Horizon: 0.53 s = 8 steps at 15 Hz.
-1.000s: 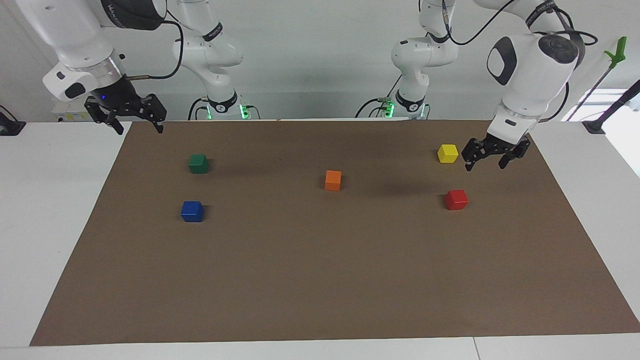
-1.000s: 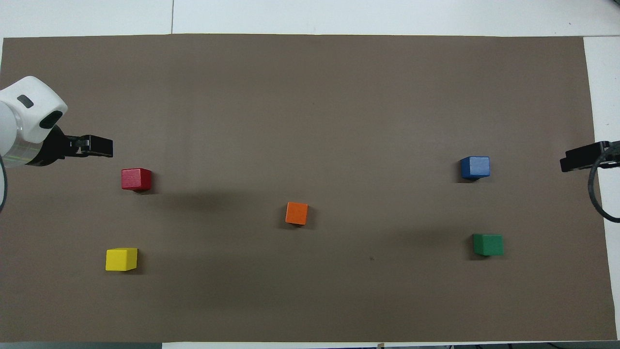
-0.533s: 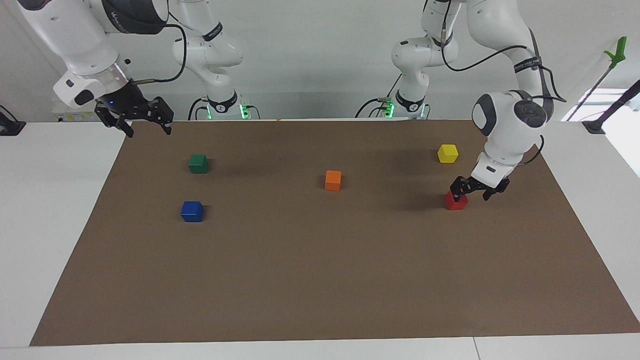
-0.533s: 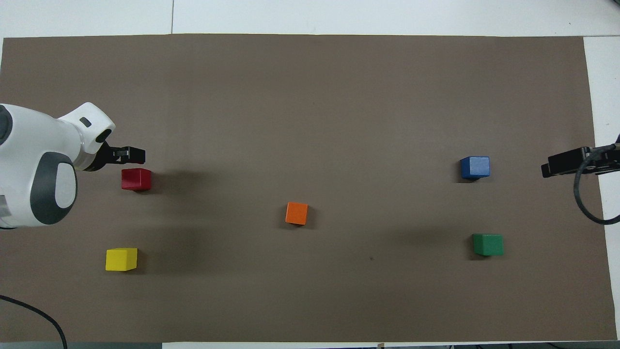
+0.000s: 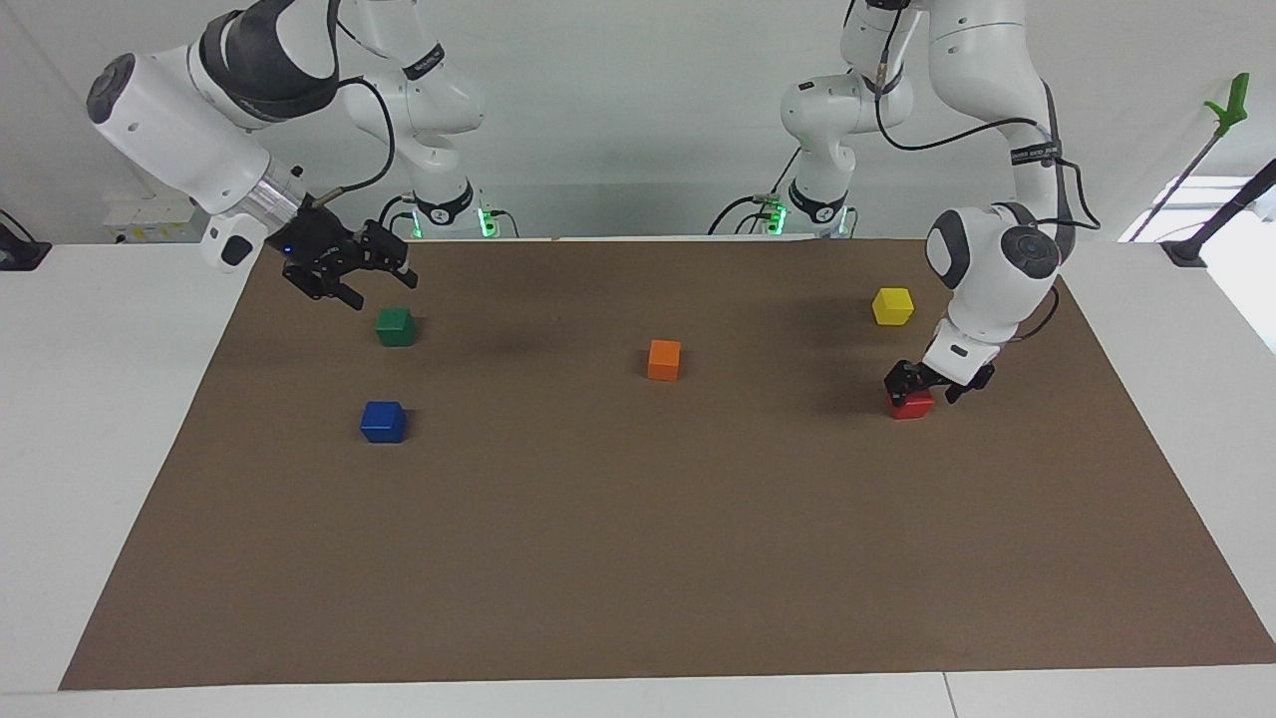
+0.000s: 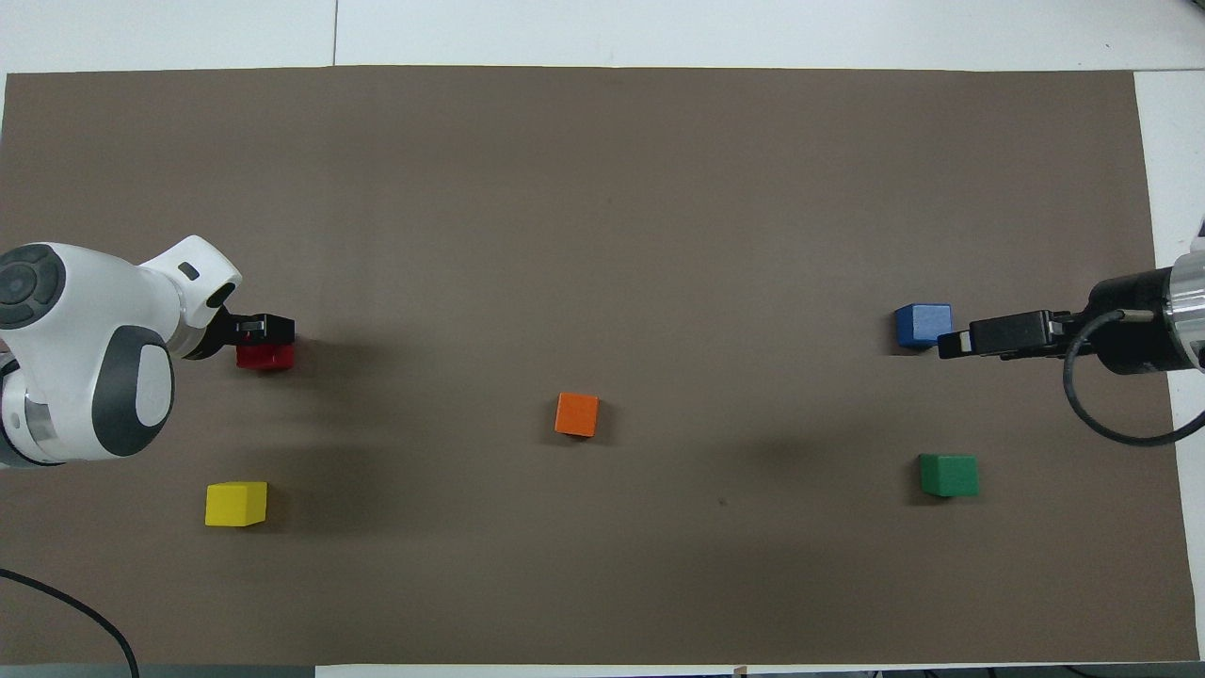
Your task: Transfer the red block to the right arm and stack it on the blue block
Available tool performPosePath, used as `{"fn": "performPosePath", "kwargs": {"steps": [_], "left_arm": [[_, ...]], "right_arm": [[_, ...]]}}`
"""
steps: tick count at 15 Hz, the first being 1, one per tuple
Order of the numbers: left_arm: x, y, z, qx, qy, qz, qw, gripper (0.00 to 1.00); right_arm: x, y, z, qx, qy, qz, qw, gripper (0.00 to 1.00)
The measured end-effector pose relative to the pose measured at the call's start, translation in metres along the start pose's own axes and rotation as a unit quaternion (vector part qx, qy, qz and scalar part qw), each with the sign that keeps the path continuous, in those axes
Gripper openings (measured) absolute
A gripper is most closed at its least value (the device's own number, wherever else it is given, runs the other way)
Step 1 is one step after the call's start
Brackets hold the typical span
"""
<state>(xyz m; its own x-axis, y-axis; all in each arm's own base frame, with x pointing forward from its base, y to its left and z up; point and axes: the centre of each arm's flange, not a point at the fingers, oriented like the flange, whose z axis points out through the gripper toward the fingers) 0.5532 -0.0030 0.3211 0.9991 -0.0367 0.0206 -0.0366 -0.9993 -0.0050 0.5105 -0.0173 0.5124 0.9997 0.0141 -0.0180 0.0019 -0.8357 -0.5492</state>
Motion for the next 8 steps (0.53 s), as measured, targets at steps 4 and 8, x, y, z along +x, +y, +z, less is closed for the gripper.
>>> {"fn": "performPosePath", "kwargs": {"steps": [4,8], "left_arm": [[-0.003,0.001,0.013,-0.001,-0.007,-0.015,1.000,0.81],[0.007,0.007,0.002,-0.003,-0.028,-0.072,0.997,0.55]], "right_arm": [[-0.016,0.041,0.019,0.149,0.018,-0.016,0.989,1.00],[-0.030,0.050,0.039,0.269,0.007,-0.024,0.963,1.00]]}}
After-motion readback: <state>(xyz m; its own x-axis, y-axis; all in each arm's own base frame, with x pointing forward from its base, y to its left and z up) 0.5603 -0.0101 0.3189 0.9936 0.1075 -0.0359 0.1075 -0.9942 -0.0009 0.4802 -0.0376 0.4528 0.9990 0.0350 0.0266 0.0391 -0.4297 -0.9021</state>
